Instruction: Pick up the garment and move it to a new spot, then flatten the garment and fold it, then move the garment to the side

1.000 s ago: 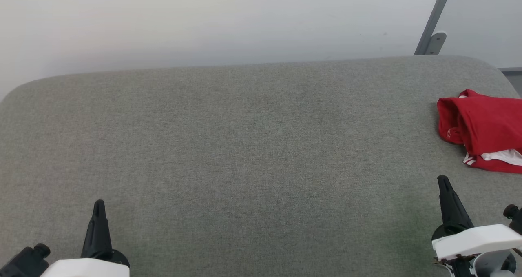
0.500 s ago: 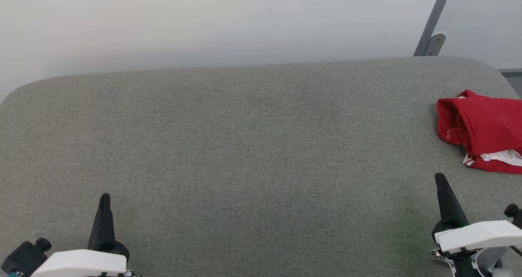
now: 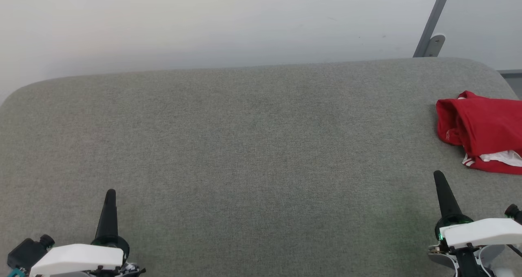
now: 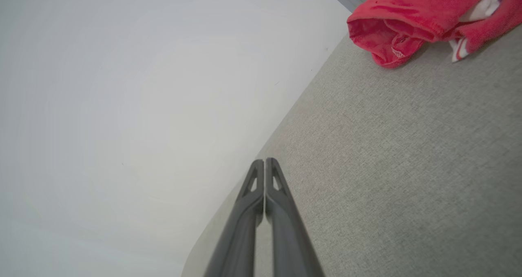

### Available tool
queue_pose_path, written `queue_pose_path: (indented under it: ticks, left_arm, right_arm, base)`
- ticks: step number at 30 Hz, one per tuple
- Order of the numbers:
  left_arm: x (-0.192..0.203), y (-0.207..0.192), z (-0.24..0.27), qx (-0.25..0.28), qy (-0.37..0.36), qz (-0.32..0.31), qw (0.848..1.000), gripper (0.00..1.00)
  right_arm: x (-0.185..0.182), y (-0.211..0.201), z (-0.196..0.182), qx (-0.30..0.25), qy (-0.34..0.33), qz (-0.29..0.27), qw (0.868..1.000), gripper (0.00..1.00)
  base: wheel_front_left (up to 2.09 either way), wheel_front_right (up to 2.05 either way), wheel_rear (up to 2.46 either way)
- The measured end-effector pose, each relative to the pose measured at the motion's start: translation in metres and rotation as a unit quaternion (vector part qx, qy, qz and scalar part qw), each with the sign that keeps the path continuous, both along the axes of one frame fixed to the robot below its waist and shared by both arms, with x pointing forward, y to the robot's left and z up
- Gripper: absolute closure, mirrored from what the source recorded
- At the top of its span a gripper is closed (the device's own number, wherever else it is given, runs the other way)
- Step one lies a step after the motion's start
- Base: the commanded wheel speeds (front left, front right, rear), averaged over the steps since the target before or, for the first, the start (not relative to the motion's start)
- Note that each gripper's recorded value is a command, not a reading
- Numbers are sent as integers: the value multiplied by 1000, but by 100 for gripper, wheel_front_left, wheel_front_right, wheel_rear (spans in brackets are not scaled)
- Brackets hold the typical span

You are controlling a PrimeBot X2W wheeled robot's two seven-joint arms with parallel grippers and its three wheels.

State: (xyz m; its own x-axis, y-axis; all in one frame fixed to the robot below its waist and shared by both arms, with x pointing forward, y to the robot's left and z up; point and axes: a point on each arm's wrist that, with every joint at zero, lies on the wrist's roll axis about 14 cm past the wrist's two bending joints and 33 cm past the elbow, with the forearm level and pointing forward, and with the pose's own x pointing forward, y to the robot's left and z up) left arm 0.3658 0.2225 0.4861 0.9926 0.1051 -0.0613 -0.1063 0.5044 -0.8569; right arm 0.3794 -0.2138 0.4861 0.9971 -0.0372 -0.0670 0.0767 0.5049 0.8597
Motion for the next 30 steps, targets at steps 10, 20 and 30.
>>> queue_pose_path:
  ticks: [10, 20, 30]
  left_arm:
    - [4, -4, 2, -53, -6, -5, 999, 100]
    - [8, -8, 4, -97, -10, -12, 995, 100]
    - [12, -11, 7, -142, -18, -17, 990, 100]
  right_arm:
    - [2, 3, 3, 50, -5, 0, 999, 100]
    - [3, 5, 4, 95, -7, 0, 995, 100]
    - [5, 6, 8, 139, -14, -1, 990, 100]
  base:
    - [0, 0, 0]
    - [0, 0, 0]
    - [0, 0, 0]
